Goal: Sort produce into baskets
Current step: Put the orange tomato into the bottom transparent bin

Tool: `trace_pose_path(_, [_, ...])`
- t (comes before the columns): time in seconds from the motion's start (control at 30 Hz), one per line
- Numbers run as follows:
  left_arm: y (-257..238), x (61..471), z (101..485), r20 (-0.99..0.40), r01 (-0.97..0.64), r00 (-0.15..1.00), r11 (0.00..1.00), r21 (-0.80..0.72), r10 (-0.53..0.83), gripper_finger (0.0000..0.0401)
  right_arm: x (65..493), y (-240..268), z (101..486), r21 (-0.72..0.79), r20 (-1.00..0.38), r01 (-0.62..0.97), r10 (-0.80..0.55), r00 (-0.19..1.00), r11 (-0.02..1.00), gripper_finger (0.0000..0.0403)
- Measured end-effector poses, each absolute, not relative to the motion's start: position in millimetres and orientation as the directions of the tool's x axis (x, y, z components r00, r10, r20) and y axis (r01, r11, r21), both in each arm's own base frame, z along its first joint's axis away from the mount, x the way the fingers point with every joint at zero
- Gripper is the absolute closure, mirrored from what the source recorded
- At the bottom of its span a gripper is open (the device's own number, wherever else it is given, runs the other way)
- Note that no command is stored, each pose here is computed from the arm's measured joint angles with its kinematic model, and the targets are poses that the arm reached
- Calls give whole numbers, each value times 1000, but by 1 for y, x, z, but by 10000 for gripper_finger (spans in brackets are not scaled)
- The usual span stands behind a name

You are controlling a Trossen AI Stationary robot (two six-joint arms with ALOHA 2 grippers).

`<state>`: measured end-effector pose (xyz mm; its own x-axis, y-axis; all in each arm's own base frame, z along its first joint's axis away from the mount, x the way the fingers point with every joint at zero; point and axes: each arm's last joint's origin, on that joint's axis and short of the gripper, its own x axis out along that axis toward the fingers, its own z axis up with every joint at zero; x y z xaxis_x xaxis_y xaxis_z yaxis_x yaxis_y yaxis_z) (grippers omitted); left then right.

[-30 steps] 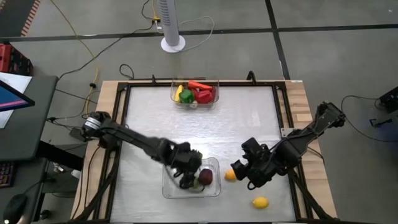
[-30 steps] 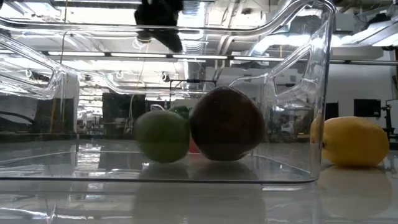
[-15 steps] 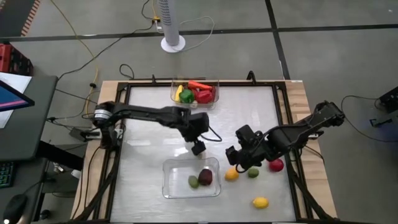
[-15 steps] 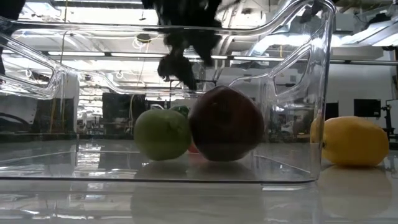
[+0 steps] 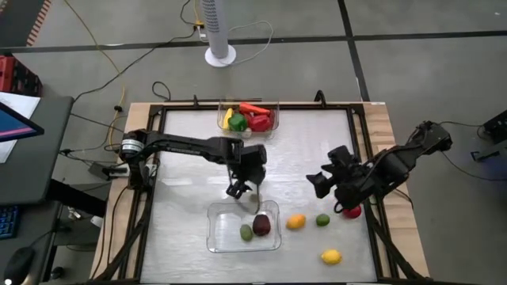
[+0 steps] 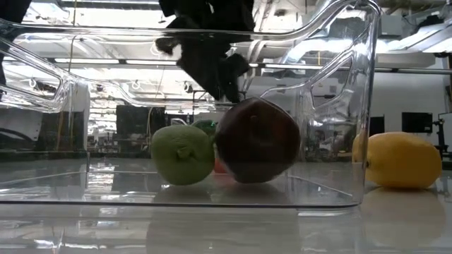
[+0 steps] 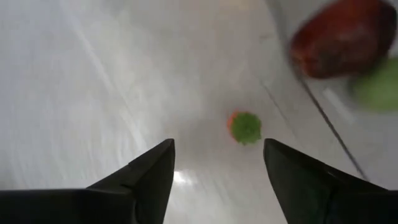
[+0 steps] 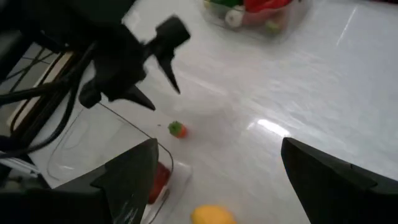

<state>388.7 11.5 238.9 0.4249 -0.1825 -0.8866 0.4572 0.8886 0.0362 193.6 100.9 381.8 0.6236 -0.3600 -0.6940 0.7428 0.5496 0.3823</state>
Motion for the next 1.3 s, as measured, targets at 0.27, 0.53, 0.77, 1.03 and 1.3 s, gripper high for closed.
trace_pose_path(0.27, [-10,387,220,-889,749,431,611,258,-153,178,184,95,390,379,-670,713,-357,651,589,38])
trace_pose_path(0.53, [-8,381,202,-894,800,411,542,259,-179,178,180,93,389,339,-682,721,-370,630,604,38])
trace_pose_path(0.77, [-6,383,194,-848,804,456,534,263,-270,178,180,93,389,356,-680,725,-368,634,590,38])
trace_pose_path(1.03, [2,383,182,-819,827,444,519,218,-363,178,182,94,390,403,-674,730,-360,645,552,38])
trace_pose_path(1.3, [3,389,166,-812,838,437,503,211,-387,178,186,97,390,442,-666,727,-351,659,526,38])
